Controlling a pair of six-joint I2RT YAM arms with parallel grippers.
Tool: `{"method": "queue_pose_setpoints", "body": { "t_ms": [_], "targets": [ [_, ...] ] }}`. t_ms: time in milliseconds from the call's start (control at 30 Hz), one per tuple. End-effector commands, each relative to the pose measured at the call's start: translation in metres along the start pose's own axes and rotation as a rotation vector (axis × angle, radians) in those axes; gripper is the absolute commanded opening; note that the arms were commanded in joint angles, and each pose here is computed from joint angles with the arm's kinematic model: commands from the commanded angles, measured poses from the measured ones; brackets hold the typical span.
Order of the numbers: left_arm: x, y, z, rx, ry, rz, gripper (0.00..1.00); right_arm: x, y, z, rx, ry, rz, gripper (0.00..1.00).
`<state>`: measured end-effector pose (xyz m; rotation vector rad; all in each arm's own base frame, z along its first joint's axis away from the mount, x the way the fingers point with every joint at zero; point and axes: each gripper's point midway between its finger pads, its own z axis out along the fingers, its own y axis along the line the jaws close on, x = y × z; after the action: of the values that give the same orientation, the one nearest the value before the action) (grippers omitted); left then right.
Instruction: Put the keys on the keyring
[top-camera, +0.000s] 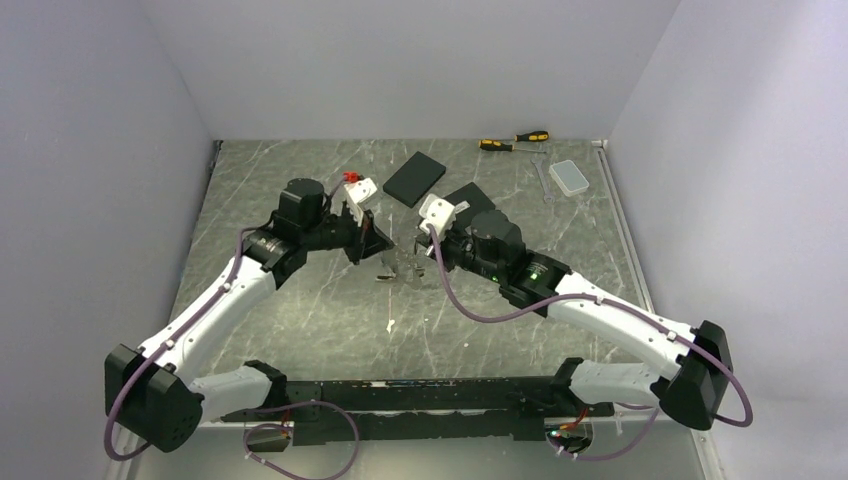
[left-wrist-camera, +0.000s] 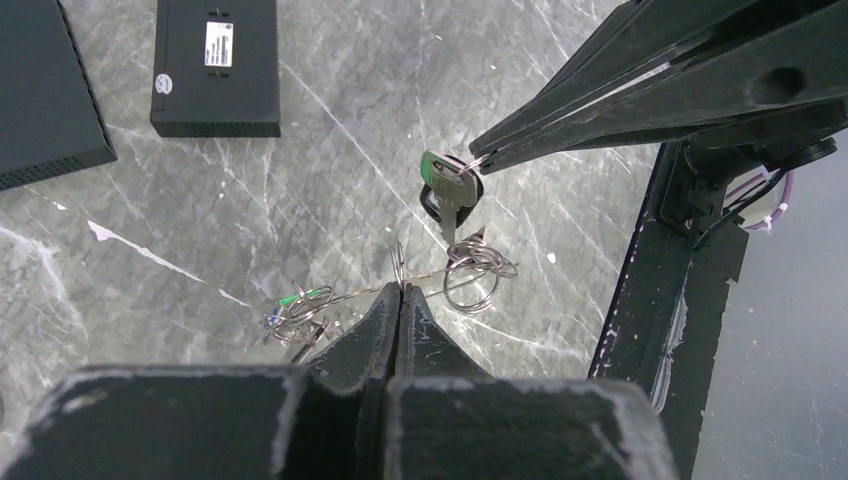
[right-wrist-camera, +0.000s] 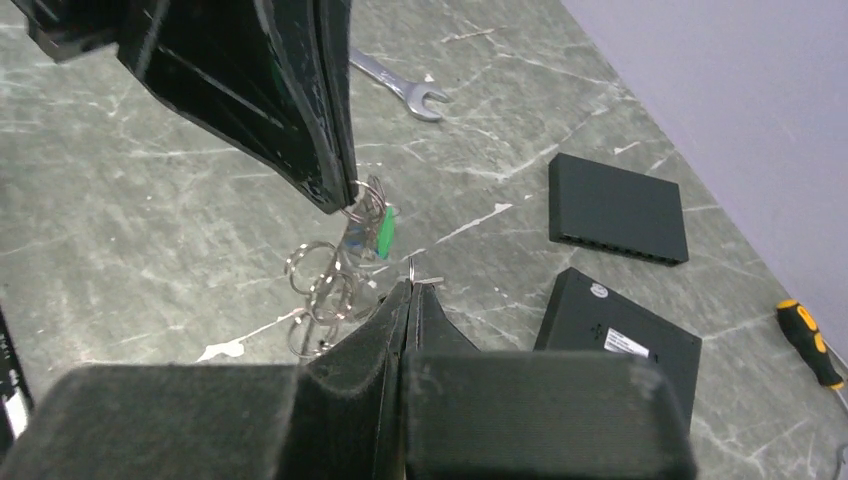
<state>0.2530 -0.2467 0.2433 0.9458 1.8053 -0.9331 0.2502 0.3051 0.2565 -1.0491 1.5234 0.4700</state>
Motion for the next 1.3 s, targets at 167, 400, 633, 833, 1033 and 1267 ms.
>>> {"method": "queue_pose_setpoints", "body": {
  "t_ms": [167, 400, 633, 833, 1033, 1267],
  "targets": [
    [-0.014, -0.003, 0.004, 0.0, -0.039, 0.049, 0.0, -0.015, 0.018, -0.005, -0.128, -0.006, 0.051, 0.0],
    [-0.014, -0.008, 0.005, 0.03, -0.031, 0.051, 0.0, -0.018, 0.023, 0.0, -0.163, -0.02, 0.047, 0.0],
    [-0.014, -0.012, 0.005, 0.049, -0.024, 0.057, 0.0, -0.018, 0.022, 0.004, -0.157, -0.028, 0.042, 0.0],
    [-0.014, -0.016, 0.005, 0.077, -0.018, 0.062, 0.0, -0.019, 0.014, 0.007, -0.123, -0.039, 0.046, 0.0],
    [-0.015, -0.017, 0.004, 0.08, -0.019, 0.063, 0.0, -0.022, 0.017, 0.011, -0.141, -0.059, 0.051, 0.0],
    [-0.016, -0.018, 0.004, 0.084, -0.022, 0.063, 0.0, -0.024, 0.024, 0.017, -0.183, -0.085, 0.071, 0.0]
  ]
}}
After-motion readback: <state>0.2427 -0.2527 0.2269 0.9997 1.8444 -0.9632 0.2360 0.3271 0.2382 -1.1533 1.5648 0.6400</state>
